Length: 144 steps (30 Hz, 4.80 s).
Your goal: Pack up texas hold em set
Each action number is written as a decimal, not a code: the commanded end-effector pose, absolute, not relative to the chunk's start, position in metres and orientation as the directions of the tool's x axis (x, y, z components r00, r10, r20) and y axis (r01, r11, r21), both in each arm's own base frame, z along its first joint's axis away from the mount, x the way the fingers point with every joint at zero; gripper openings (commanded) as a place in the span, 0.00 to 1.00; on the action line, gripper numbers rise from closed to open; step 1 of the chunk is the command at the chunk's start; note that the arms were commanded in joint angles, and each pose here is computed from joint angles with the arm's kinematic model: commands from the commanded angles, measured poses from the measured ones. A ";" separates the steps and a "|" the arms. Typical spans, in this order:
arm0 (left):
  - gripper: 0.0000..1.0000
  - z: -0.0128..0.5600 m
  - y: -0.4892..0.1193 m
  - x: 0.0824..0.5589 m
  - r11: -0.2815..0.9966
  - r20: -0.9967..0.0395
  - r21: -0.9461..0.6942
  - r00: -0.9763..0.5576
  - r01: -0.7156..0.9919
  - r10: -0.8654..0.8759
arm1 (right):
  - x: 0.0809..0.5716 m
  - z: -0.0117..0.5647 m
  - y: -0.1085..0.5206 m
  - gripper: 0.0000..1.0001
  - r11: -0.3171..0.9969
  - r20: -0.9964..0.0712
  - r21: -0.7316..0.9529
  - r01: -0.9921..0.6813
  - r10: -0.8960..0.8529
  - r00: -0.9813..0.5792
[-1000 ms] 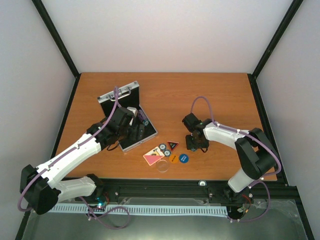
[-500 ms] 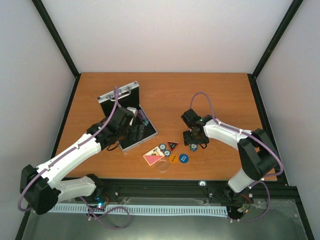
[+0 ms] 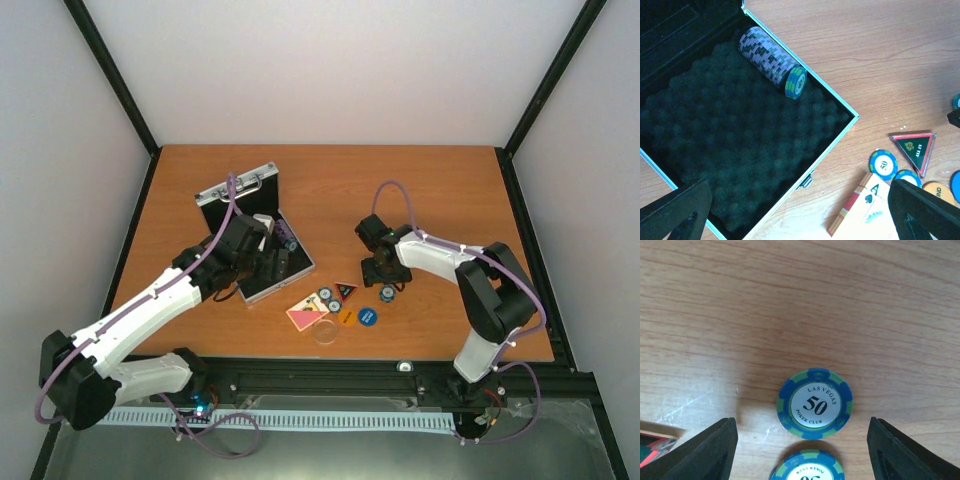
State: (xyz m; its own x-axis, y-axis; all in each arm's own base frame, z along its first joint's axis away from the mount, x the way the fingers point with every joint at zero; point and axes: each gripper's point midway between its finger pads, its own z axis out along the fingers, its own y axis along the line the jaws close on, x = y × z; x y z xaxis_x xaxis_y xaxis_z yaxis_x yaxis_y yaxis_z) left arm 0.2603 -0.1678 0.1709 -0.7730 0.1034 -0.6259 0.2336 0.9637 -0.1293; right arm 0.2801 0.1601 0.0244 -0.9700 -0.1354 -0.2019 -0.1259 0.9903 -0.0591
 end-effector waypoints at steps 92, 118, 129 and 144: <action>1.00 0.186 -0.162 0.258 0.968 -0.652 -0.137 -0.755 0.212 0.073 | 0.283 -0.002 0.114 0.58 0.996 -0.201 -0.071 0.048 0.033 -0.979; 1.00 0.185 -0.160 0.255 0.967 -0.651 -0.147 -0.757 0.208 0.064 | 0.273 0.003 0.104 0.29 0.993 -0.209 -0.091 0.076 0.055 -0.976; 1.00 0.195 -0.158 0.254 0.967 -0.668 -0.153 -0.742 0.206 0.052 | 0.289 0.038 0.107 0.30 0.994 -0.276 -0.084 0.063 0.038 -0.961; 1.00 0.199 -0.158 0.252 0.963 -0.675 -0.152 -0.735 0.223 0.064 | 0.288 0.044 0.114 1.00 0.997 -0.274 -0.011 0.078 0.072 -0.959</action>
